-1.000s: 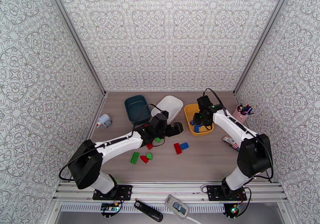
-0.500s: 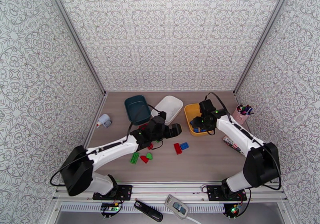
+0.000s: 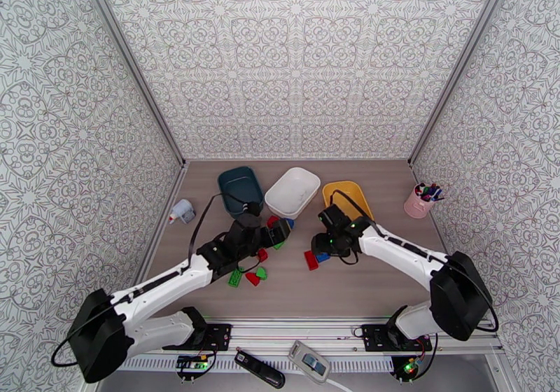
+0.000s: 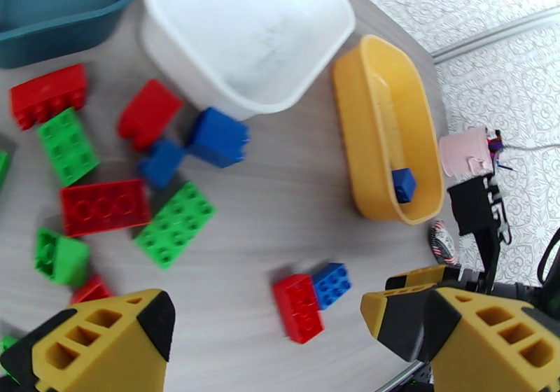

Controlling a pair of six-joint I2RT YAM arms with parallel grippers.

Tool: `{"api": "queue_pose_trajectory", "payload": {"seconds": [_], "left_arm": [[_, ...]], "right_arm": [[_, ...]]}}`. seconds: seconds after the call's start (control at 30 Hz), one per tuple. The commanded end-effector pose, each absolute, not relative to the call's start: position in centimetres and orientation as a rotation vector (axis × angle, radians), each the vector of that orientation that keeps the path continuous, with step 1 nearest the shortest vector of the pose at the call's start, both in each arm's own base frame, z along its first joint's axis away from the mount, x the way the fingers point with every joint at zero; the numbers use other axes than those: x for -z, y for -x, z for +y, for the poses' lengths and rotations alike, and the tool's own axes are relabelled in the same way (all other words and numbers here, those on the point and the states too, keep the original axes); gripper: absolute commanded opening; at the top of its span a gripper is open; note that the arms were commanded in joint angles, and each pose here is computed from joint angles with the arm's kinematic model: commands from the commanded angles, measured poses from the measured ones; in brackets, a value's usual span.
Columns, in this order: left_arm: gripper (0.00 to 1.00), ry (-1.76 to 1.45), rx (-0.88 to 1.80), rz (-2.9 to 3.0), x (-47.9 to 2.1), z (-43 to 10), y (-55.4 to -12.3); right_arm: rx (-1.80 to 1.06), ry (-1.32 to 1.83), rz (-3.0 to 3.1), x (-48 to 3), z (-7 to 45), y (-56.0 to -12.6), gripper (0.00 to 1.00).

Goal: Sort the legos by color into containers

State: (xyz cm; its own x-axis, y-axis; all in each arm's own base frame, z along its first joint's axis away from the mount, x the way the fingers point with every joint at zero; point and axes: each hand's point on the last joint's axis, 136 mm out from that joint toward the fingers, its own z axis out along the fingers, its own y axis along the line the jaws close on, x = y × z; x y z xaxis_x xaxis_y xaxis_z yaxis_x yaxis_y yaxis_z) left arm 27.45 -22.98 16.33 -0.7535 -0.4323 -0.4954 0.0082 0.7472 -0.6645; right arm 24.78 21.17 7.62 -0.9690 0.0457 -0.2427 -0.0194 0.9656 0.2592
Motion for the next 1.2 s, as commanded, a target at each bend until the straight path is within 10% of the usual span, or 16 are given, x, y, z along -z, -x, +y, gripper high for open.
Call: {"api": "queue_pose_trajectory", "payload": {"seconds": [0.0,1.17], "left_arm": [[0.99,0.375,0.840,2.298,-15.4,-21.4,-27.0],[0.99,0.417,0.849,2.324,-13.8,-20.3,-26.0]], "right_arm": [[-0.440,-0.098,2.875,-6.0,22.5,-24.3,0.68],[-0.247,-0.024,2.894,-3.6,26.1,-30.9,0.73]]}}
